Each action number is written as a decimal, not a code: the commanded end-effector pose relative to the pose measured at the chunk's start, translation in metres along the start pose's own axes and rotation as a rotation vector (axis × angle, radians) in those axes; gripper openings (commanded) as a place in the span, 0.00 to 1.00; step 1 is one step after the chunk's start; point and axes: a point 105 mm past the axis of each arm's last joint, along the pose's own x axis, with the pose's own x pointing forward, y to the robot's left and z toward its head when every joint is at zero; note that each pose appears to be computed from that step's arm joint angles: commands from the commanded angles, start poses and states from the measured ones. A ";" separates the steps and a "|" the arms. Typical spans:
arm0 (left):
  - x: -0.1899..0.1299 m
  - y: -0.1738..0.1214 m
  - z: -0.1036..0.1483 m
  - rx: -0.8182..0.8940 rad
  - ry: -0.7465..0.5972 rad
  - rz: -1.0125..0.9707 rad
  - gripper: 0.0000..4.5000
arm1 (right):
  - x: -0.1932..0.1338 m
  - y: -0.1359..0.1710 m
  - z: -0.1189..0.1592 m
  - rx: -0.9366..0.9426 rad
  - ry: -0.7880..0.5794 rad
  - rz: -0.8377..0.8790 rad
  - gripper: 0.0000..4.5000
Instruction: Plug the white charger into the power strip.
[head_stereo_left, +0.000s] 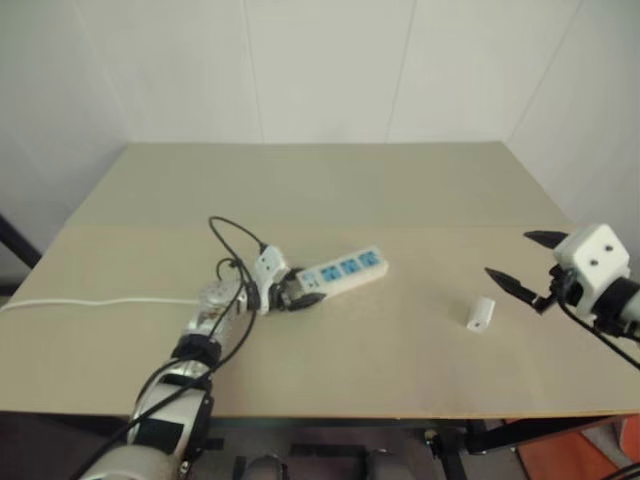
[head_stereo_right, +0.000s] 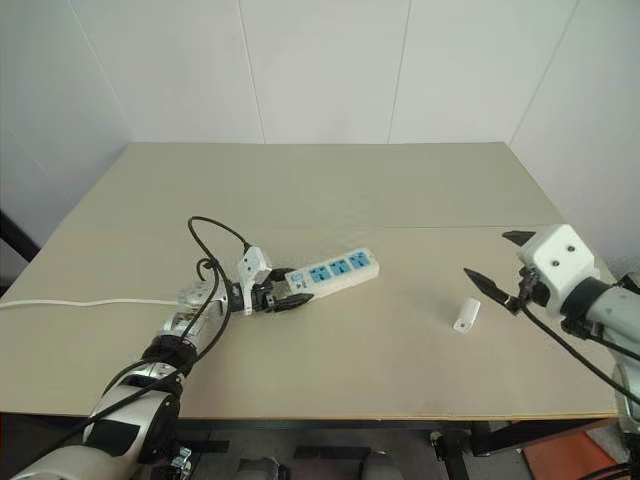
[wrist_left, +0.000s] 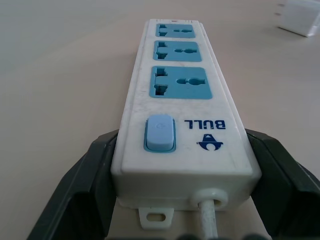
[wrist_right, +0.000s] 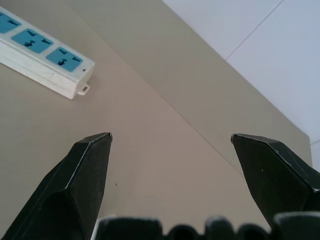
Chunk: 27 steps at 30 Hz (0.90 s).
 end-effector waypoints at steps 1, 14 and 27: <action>-0.003 -0.015 0.014 0.084 0.001 -0.170 0.73 | 0.000 -0.003 0.011 -0.079 -0.017 0.076 1.00; 0.005 -0.035 -0.011 0.105 0.039 -0.207 0.73 | 0.007 0.011 0.002 -0.712 0.084 0.594 1.00; 0.006 -0.042 -0.016 0.067 0.043 -0.216 0.73 | 0.023 0.007 -0.007 -1.332 0.101 1.075 1.00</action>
